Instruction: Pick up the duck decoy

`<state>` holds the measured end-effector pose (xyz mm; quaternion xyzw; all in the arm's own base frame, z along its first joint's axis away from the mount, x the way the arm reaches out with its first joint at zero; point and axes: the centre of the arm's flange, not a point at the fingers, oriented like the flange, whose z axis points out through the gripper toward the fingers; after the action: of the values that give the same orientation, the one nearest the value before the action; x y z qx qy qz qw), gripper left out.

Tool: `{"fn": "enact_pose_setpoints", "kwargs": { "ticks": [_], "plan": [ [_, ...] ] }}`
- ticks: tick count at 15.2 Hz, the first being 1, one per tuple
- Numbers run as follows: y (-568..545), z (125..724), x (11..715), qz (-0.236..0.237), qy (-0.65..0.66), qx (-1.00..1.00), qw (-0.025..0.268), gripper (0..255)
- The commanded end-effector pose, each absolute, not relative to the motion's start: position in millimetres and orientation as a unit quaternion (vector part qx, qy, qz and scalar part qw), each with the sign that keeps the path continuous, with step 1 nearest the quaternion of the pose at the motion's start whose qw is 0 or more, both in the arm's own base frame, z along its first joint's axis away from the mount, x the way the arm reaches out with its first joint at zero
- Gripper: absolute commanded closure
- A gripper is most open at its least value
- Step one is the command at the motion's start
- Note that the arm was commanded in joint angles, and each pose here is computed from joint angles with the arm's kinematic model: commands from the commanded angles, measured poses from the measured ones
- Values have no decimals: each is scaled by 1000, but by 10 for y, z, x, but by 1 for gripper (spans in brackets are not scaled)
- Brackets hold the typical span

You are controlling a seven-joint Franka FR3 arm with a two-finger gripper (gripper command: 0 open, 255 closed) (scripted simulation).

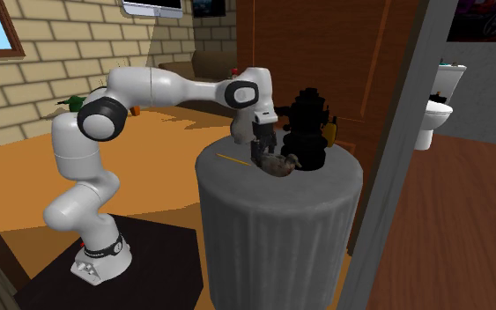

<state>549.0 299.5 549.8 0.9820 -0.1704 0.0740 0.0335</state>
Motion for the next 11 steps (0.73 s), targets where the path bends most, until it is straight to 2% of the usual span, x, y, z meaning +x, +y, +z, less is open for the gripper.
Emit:
{"fn": "enact_pose_setpoints", "kwargs": {
  "ticks": [1, 2, 11],
  "plan": [
    [3005, 5461, 5483, 74, -170, 982, 33, 0],
    [3005, 5465, 5482, 74, -170, 982, 33, 255],
    [3006, 5461, 5483, 74, -170, 982, 33, 255]
  ]
}}
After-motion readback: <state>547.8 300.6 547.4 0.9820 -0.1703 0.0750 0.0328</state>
